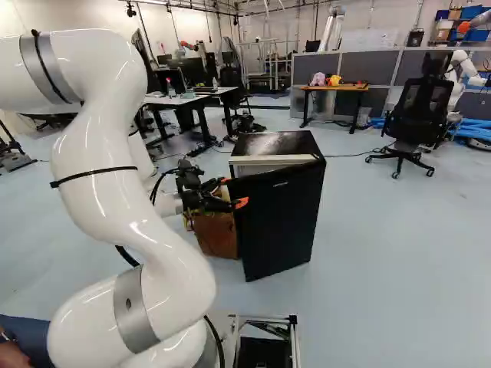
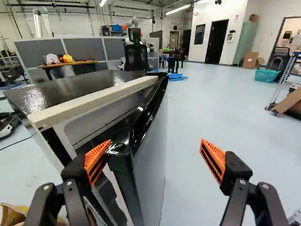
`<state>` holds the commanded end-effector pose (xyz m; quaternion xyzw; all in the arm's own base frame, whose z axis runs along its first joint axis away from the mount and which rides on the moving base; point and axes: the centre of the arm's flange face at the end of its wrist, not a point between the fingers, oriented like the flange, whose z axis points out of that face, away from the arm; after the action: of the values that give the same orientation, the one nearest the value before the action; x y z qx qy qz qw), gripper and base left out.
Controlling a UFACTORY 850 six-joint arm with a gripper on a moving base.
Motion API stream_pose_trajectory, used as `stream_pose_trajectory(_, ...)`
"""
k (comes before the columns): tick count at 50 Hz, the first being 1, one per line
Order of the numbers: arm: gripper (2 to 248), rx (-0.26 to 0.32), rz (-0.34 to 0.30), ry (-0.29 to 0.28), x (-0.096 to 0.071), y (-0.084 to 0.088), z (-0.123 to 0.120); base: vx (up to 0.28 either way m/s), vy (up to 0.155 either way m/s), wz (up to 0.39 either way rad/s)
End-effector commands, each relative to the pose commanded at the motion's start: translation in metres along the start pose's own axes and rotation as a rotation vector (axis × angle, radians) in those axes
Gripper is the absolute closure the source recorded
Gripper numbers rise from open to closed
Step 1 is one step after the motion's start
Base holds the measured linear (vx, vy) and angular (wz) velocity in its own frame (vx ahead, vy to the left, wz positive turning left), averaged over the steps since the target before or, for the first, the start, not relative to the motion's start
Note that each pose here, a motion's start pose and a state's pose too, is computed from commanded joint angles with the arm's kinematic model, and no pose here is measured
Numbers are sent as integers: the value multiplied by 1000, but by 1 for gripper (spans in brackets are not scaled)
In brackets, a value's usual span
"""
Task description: Grab a drink from the fridge
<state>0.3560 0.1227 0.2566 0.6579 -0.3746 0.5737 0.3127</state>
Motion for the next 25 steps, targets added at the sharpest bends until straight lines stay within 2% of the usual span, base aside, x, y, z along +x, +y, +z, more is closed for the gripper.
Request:
stream_pose_trajectory(15, 3, -22, -46, 50, 2, 33, -13, 0, 0, 0)
stream_pose_trajectory(25, 3, -41, -79, 64, 1, 55, -20, 0, 0, 0)
